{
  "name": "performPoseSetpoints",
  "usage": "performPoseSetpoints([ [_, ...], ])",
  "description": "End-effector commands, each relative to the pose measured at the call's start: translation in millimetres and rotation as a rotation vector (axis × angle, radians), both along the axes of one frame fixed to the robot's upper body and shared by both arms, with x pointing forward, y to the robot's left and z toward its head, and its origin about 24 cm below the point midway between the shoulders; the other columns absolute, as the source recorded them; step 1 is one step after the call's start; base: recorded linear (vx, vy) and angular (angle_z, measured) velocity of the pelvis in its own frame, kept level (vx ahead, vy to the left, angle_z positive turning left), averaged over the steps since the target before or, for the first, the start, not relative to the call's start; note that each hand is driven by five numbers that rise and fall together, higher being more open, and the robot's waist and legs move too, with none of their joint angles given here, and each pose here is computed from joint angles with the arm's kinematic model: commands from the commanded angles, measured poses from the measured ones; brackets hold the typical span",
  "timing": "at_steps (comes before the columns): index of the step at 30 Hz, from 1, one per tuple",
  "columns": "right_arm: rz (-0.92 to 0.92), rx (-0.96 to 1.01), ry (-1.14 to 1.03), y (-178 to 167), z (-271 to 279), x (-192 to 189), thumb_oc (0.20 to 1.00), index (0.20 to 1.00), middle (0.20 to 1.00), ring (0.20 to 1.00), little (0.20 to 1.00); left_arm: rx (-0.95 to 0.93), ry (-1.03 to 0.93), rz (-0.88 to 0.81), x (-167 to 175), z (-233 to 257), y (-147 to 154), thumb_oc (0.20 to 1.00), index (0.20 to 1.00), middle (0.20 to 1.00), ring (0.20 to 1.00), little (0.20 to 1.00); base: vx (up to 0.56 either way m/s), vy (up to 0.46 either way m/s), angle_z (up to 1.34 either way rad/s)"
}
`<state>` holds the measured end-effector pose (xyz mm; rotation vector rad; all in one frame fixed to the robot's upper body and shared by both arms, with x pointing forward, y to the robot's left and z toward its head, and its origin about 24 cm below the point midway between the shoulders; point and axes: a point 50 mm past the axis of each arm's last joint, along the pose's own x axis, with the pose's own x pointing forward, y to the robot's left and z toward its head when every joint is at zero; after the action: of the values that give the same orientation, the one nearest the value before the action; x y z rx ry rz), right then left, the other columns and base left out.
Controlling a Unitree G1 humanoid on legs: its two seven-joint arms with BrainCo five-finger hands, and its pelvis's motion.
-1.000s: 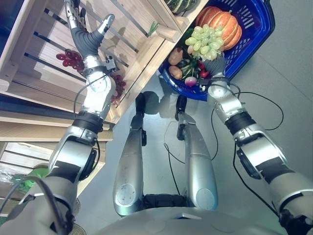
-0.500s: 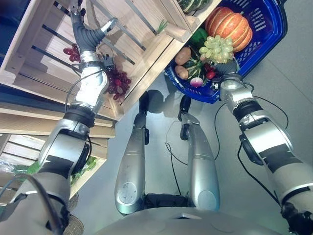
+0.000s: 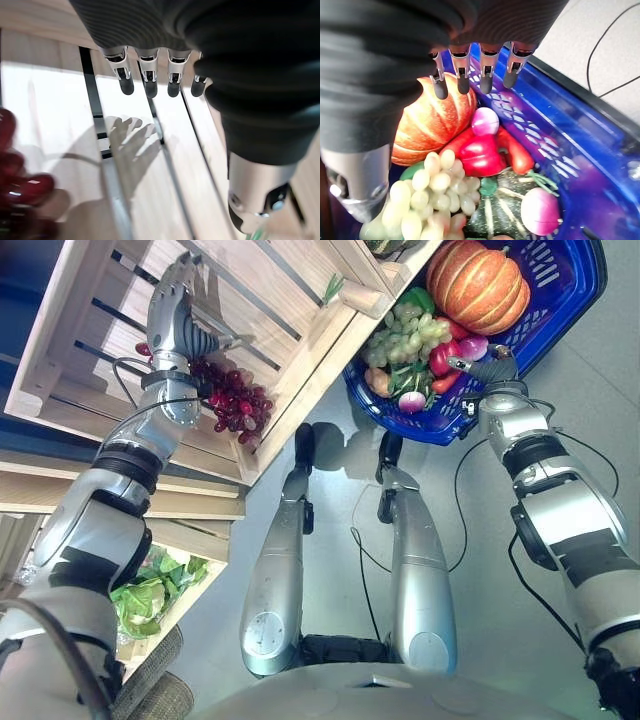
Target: Pick up fruits and vegetables into the basket
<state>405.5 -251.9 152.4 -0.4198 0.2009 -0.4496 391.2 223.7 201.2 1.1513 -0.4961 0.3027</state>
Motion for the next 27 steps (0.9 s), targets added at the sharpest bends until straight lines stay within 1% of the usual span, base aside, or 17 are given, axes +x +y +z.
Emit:
performPoseSetpoints([
  [1, -0.092, -0.16, -0.025, -31.8, 19.8, -7.0, 1.0, 1.0, 1.0, 1.0, 1.0, 0.11, 0.05, 0.067, 2.2, -5.0, 10.2, 1.0, 1.0, 1.0, 1.0, 1.0, -0.01, 0.07, -0.02],
  [4, -0.12, -0.21, -0.074, -35.4, 26.8, -8.5, 1.0, 1.0, 1.0, 1.0, 1.0, 0.192, 0.126, 0.074, 2.6, -13.8, 12.2, 1.0, 1.0, 1.0, 1.0, 1.0, -0.01, 0.06, -0.03],
  [7, -0.135, -0.232, -0.11, -37.5, 30.2, -9.8, 1.0, 1.0, 1.0, 1.0, 1.0, 0.232, 0.178, 0.077, 2.5, -18.9, 14.4, 1.0, 1.0, 1.0, 1.0, 1.0, -0.01, 0.034, -0.03],
  [9, -0.155, -0.279, -0.191, -40.1, 39.6, -12.0, 1.0, 1.0, 1.0, 1.0, 1.0, 0.298, 0.275, 0.085, 1.5, -30.5, 18.0, 1.0, 1.0, 1.0, 1.0, 1.0, -0.01, 0.063, -0.01],
  [12, -0.173, -0.298, -0.273, -39.5, 48.7, -13.8, 1.0, 1.0, 1.0, 1.0, 1.0, 0.338, 0.341, 0.082, -1.0, -42.2, 20.9, 1.0, 1.0, 1.0, 1.0, 1.0, -0.01, 0.047, -0.07],
  [20, -0.226, -0.306, -0.463, -42.5, 57.4, -24.2, 1.0, 1.0, 1.0, 1.0, 1.0, 0.403, 0.491, 0.048, -10.7, -73.1, 26.2, 1.0, 1.0, 1.0, 1.0, 1.0, 0.0, 0.023, -0.02],
  [27, -0.272, -0.277, -0.55, -45.5, 60.7, -29.4, 1.0, 1.0, 1.0, 1.0, 1.0, 0.473, 0.608, 0.013, -13.9, -86.2, 25.1, 1.0, 1.0, 1.0, 1.0, 1.0, -0.01, -0.005, 0.0],
])
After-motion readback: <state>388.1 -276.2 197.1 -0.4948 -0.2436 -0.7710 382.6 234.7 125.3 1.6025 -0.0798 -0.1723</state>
